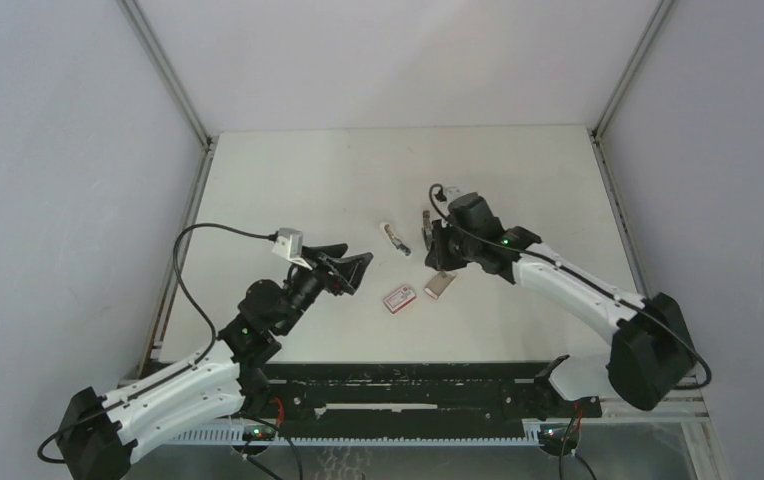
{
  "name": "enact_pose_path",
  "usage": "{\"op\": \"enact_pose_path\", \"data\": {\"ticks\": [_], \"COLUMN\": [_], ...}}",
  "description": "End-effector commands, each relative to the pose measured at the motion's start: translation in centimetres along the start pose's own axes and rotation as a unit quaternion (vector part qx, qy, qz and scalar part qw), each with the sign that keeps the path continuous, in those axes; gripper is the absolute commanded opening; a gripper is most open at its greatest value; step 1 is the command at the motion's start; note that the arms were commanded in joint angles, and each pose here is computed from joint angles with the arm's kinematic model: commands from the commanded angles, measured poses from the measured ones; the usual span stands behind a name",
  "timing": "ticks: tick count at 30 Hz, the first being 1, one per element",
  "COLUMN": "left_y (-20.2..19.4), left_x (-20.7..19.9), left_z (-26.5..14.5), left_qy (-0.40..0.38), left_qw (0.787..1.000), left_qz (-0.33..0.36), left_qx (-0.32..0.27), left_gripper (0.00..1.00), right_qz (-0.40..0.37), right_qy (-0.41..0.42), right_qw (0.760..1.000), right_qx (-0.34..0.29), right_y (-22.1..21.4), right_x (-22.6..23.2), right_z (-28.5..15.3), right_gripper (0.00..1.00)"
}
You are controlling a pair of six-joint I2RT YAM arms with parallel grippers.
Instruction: Load the staples into the stapler
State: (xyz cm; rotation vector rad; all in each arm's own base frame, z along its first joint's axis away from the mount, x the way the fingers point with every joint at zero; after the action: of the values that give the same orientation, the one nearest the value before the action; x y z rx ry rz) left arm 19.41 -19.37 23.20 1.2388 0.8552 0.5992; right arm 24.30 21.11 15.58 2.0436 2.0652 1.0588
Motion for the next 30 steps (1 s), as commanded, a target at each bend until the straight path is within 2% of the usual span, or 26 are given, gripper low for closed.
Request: {"op": "enact_pose_path", "data": {"ticks": [1, 5, 10, 16, 19, 22, 26, 30], "left_y": [2.0, 3.1, 4.1, 4.5, 5.2, 5.7, 5.6, 3.7], "left_x": [-2.9, -5.2, -7.7, -9.2, -9.9, -10.5, -10.7, -8.6], "left_z": [-1.0, -1.8, -2.4, -2.6, -2.8, -2.9, -2.6, -1.5], "left_qy": [-0.091, -0.174, -0.264, -0.322, -0.353, -0.373, -0.379, -0.291], "left_qw": [0.988, 0.969, 0.947, 0.929, 0.917, 0.907, 0.906, 0.941], "left_qz": [-0.118, -0.169, -0.182, -0.180, -0.184, -0.191, -0.188, -0.172], "left_qx": [-0.037, -0.044, -0.020, -0.015, -0.026, -0.027, -0.022, -0.007], "left_gripper": [0.78, 0.78, 0.77, 0.75, 0.72, 0.65, 0.58, 0.59], "right_qz": [0.018, 0.022, 0.026, 0.022, 0.020, 0.009, -0.005, 0.000], "right_qy": [0.185, 0.297, 0.405, 0.480, 0.501, 0.513, 0.517, 0.442], "right_qw": [0.982, 0.954, 0.913, 0.877, 0.865, 0.858, 0.856, 0.895], "right_qx": [-0.017, -0.028, -0.034, -0.031, -0.025, -0.022, -0.024, -0.059], "right_y": [1.1, 1.3, 1.4, 1.3, 1.1, 0.8, 0.6, 1.4], "right_x": [4.3, 6.8, 9.3, 10.7, 11.0, 11.3, 11.5, 9.0], "right_z": [-4.2, -7.6, -11.2, -13.4, -13.8, -14.2, -14.4, -11.9], "right_gripper": [0.15, 0.15, 0.16, 0.17, 0.17, 0.17, 0.17, 0.17]}}
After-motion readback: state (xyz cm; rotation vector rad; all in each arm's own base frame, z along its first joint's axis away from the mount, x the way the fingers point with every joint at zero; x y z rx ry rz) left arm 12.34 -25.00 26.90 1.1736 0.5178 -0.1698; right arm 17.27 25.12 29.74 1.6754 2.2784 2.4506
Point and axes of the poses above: each gripper's point midway between its finger pads, its own z axis out along the fingers, its own x axis along the line the jaws close on, y = z × x, the point moved 5 cm from there along -z, back along the fingers, and after that the axes turned 14 degrees about z, right-handed, at the moved point
